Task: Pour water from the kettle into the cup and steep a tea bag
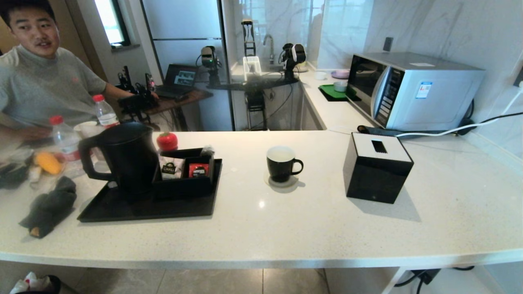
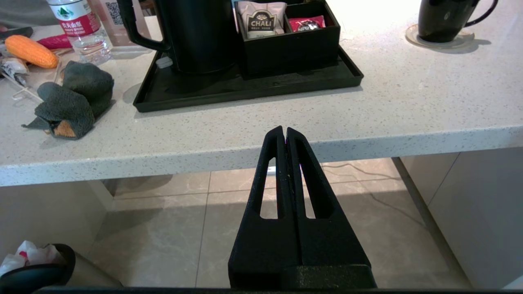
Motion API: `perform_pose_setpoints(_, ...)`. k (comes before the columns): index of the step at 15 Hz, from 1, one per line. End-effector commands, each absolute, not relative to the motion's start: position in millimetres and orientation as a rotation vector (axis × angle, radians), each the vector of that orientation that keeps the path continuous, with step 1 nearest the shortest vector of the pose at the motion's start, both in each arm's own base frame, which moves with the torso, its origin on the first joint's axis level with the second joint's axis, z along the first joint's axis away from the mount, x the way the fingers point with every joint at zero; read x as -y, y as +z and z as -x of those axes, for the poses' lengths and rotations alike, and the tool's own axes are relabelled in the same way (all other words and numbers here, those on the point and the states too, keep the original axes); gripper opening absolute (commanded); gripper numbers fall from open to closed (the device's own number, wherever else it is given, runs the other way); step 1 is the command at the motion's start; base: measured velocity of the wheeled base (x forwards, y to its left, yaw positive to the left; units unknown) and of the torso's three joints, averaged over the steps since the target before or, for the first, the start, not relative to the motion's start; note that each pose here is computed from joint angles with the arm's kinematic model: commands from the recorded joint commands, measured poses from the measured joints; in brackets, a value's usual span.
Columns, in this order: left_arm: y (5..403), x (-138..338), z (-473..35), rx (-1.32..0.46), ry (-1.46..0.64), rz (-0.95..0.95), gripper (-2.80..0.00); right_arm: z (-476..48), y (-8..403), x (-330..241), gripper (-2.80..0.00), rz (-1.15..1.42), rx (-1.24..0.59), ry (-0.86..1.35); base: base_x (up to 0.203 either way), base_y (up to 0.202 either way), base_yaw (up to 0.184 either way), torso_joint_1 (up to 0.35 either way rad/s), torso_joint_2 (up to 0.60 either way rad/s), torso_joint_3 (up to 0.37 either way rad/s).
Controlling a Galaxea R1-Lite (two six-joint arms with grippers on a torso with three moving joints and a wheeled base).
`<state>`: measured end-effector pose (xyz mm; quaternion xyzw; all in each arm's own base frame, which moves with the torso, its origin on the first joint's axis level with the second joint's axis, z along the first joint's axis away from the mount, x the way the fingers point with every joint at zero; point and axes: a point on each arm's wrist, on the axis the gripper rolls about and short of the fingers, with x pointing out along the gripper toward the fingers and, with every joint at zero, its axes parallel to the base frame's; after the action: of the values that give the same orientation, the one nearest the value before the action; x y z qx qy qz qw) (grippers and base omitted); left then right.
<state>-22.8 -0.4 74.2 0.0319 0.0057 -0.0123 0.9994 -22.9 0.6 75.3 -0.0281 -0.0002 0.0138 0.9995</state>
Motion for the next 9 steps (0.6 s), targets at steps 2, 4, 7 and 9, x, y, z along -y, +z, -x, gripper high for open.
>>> perform_pose_setpoints(2,74.2,0.4,22.8,-0.011,-0.025,-0.064,-2.8,22.8,75.3,-0.6,-2.8,0.057,-0.001,0.028,0.0,0.0,0.0,0.0,0.0,0.0)
perform_pose_setpoints(4,74.2,0.4,22.8,-0.011,-0.025,-0.064,-2.8,22.8,75.3,-0.6,-2.8,0.057,-0.001,0.029,0.0,0.0,0.0,0.0,0.0,0.0)
perform_pose_setpoints(7,74.2,0.4,22.8,-0.012,-0.024,-0.064,-2.8,22.8,75.3,-0.6,-2.8,0.057,-0.001,0.028,0.0,0.0,0.0,0.0,0.0,0.0)
perform_pose_setpoints(9,74.2,0.4,22.8,-0.011,-0.025,-0.063,-2.8,22.8,75.3,-0.6,-2.8,0.057,-0.001,0.029,0.0,0.0,0.0,0.0,0.0,0.0)
